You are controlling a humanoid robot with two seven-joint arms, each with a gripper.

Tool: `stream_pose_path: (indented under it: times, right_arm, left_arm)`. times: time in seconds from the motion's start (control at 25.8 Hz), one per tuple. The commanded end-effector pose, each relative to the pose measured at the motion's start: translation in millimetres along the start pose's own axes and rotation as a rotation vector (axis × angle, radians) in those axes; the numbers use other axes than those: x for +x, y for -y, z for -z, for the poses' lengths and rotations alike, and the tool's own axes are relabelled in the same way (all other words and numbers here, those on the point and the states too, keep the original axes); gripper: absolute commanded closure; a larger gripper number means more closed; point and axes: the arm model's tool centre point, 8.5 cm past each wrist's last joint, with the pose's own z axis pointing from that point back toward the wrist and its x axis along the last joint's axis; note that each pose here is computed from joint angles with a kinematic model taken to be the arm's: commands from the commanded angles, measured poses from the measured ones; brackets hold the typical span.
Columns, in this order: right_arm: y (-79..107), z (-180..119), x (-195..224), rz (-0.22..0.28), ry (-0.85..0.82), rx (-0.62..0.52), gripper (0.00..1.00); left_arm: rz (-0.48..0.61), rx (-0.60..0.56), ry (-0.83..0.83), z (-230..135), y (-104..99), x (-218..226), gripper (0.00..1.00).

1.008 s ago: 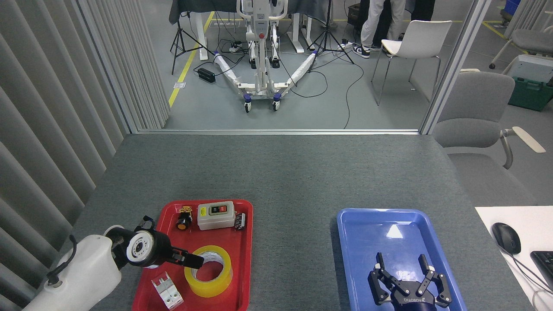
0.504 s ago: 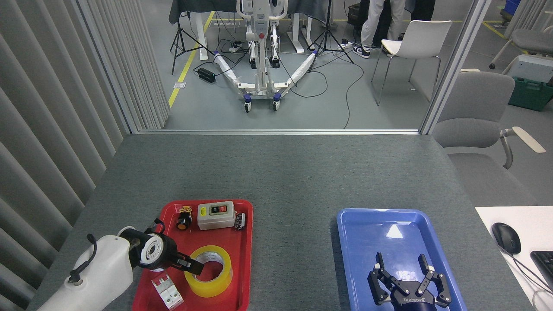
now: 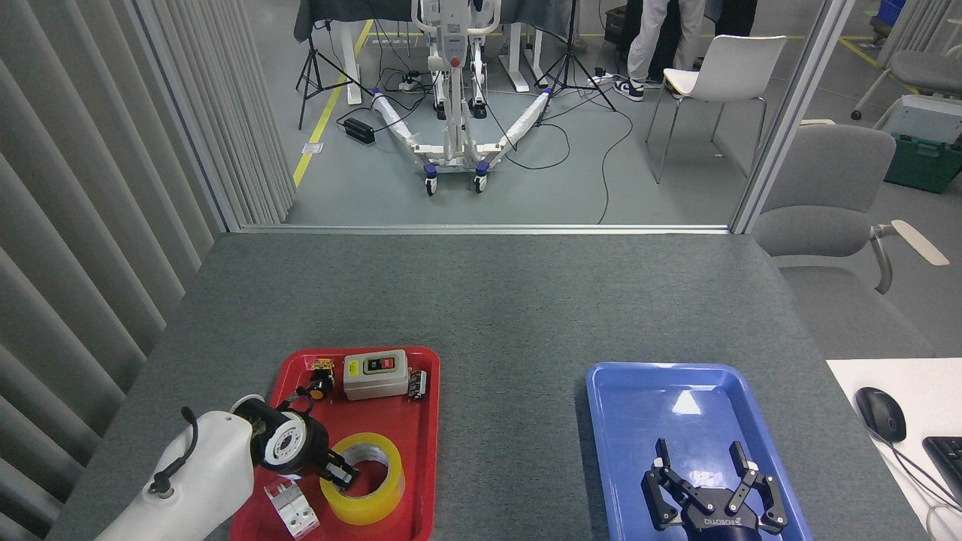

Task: Place and move tape with both arms
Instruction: 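Lower the left gripper onto the yellow tape roll and grasp its rim, then lift the tape roll with the left gripper and carry it toward the blue tray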

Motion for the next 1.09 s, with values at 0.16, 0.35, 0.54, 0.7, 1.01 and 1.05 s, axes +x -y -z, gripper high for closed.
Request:
stream_pose_path:
  times: [0.16, 0.35, 0.54, 0.7, 1.01, 1.05]
  right_arm:
    - [0.3, 0, 0, -0.002, 0.003, -0.002, 0.00]
    - [0.4, 0, 0, -0.002, 0.006, -0.004, 0.00]
    - [3.1, 0, -2, -0.015, 0.115, -0.011, 0.00]
    - [6.8, -10, -15, -0.018, 0.254, -0.030, 0.00]
    - [22.2, -30, -8, 0.025, 0.551, -0.115, 0.00]
    - [25.6, -32, -10, 0.023, 0.579, -0.123, 0.00]
  left_arm:
    - [0.029, 0.147, 0.096, -13, -22, 8, 1.00]
    - [0.008, 0.423, 0.192, -44, -52, 4, 1.00]
    - [0.021, 0.951, 0.539, -93, -79, 18, 1.00]
    - [-0.197, 1.157, 0.700, -55, -64, 48, 1.00]
    - [-0.183, 1.026, 0.866, -12, -80, 136, 1.00]
    - [-0.162, 0.988, 0.873, -9, -82, 142, 1.00]
